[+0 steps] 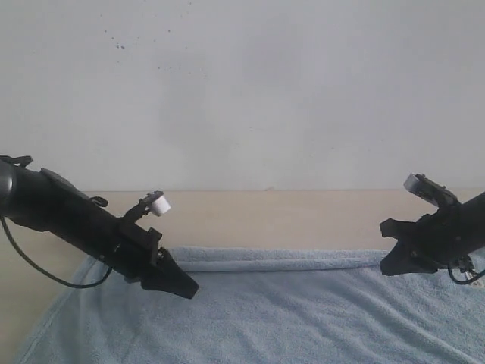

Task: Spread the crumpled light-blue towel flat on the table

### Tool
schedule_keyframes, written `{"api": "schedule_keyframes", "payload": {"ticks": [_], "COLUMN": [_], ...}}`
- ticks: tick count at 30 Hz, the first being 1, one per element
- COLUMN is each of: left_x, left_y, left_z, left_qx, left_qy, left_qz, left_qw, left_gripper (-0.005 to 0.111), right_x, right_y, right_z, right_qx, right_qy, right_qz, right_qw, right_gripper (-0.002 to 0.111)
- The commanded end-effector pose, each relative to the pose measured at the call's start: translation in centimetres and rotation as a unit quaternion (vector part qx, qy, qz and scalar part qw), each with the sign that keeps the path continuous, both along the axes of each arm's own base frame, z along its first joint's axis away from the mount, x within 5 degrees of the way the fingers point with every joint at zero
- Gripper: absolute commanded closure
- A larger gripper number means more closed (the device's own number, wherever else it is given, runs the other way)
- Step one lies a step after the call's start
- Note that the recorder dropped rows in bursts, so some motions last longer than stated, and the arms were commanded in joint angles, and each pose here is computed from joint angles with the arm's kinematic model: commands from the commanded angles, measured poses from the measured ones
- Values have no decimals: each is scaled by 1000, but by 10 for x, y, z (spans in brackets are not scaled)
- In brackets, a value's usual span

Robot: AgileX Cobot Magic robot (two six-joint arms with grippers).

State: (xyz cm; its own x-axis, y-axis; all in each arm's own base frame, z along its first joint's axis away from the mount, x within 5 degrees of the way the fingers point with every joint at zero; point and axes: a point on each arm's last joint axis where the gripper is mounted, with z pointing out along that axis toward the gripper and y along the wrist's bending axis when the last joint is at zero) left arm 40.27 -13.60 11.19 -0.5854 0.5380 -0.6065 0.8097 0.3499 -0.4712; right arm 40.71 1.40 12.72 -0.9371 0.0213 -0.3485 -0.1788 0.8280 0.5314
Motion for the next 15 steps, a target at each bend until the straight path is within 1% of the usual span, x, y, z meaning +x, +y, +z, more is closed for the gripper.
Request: {"api": "schedule_keyframes", "payload": {"ticks": [1,5,12,15], "left_x": [5,12,15,21], "left_y": [-9,-7,-4,-2], "left_z": [-6,-13,-33,-38], "left_qx": [31,54,74,89], "left_qy": [-28,-51,-47,-61], "left_qz": [27,60,80,105], "left_qw": [999,995,993,989], "left_gripper": [103,103,103,103], "right_x": [6,8,10,10], "right_y": [-4,-6,-8,-8], "right_z": [3,2,2,2], "right_qx": [-19,-30,-43,-46], "right_qy": [-21,-32,-45,-48], "right_qz": [-16,-29,-30,-24], "right_qw": [999,999,998,997], "right_gripper": [109,109,109,109]}}
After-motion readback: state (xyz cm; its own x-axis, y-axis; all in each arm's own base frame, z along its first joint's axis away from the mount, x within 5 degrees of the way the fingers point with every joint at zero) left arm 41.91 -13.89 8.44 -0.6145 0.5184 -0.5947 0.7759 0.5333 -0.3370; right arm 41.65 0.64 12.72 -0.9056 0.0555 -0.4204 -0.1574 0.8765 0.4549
